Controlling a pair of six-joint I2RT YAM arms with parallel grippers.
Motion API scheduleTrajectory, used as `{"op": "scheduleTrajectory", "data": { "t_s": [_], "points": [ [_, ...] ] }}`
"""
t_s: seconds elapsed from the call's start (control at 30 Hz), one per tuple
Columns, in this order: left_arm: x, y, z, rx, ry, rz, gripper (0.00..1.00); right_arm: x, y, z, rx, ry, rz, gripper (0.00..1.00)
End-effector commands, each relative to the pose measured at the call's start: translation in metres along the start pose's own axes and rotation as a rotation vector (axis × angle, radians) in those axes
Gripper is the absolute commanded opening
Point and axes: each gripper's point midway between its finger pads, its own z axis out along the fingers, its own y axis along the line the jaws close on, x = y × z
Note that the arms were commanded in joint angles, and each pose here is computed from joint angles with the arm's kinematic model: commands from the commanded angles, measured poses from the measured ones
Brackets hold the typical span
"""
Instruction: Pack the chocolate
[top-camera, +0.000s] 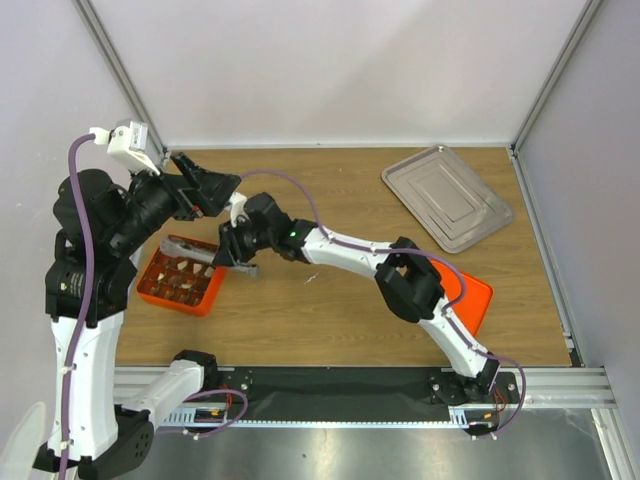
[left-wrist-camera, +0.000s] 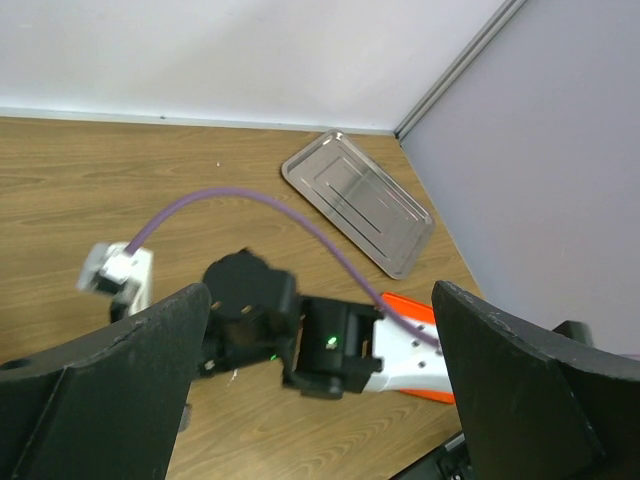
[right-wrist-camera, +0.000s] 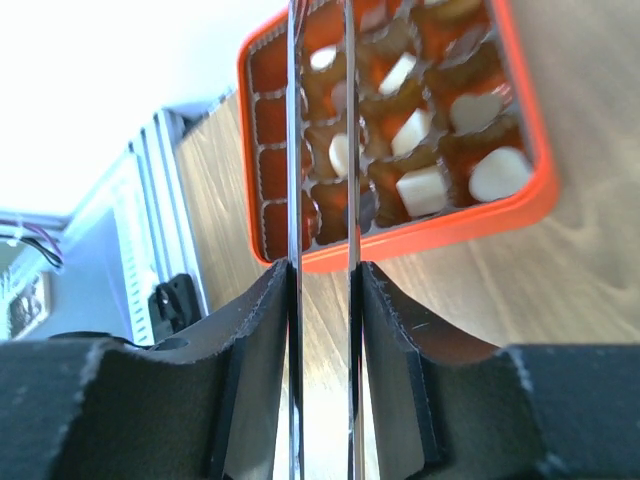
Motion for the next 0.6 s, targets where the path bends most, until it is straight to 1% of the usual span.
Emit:
{"op": "scheduleTrajectory", "data": {
  "t_s": [0.0,0.1,0.13,0.17,0.2,0.27,0.33,0.37,0.43,0.47,0.57],
  "points": [
    [-0.006,-0.008,-0.003,0.027,-0.007,-0.014,1.00,-0.068,0.031,-0.045,-0.079,-0.156,-0.045,0.38],
    [-0.009,-0.007,-0.006,0.012,-0.022,-0.015,1.00,-0.072,0.020,-0.073,-0.024,-0.175,-0.036,0.38],
    [-0.011,-0.008,-0.007,0.013,-0.028,-0.014,1.00,-0.080,0.007,-0.088,0.011,-0.197,-0.027,0.37],
    [-0.012,-0.008,-0.008,0.007,-0.033,-0.014,1.00,-0.089,0.003,-0.106,0.050,-0.225,-0.020,0.37],
    [-0.012,-0.008,-0.009,0.005,-0.032,-0.010,1.00,-0.079,-0.013,-0.116,0.097,-0.213,0.013,0.37],
    [-0.012,-0.005,-0.008,-0.007,-0.025,-0.009,1.00,-0.081,-0.053,-0.144,0.233,-0.242,0.051,0.37],
    [-0.008,0.002,-0.006,-0.036,-0.017,-0.008,1.00,-0.072,-0.076,-0.177,0.358,-0.240,0.065,0.38],
    [-0.006,0.005,-0.005,-0.047,-0.013,-0.008,1.00,-0.068,-0.105,-0.199,0.483,-0.242,0.100,0.38],
    [0.005,0.016,0.001,-0.076,0.010,-0.013,1.00,-0.060,-0.130,-0.226,0.622,-0.237,0.130,0.39],
    [0.008,0.019,0.003,-0.085,0.011,-0.013,1.00,-0.052,-0.158,-0.250,0.782,-0.235,0.156,0.39],
    [0.028,0.039,0.012,-0.138,0.046,-0.026,1.00,-0.034,-0.182,-0.270,0.892,-0.202,0.151,0.40]
  ]
}}
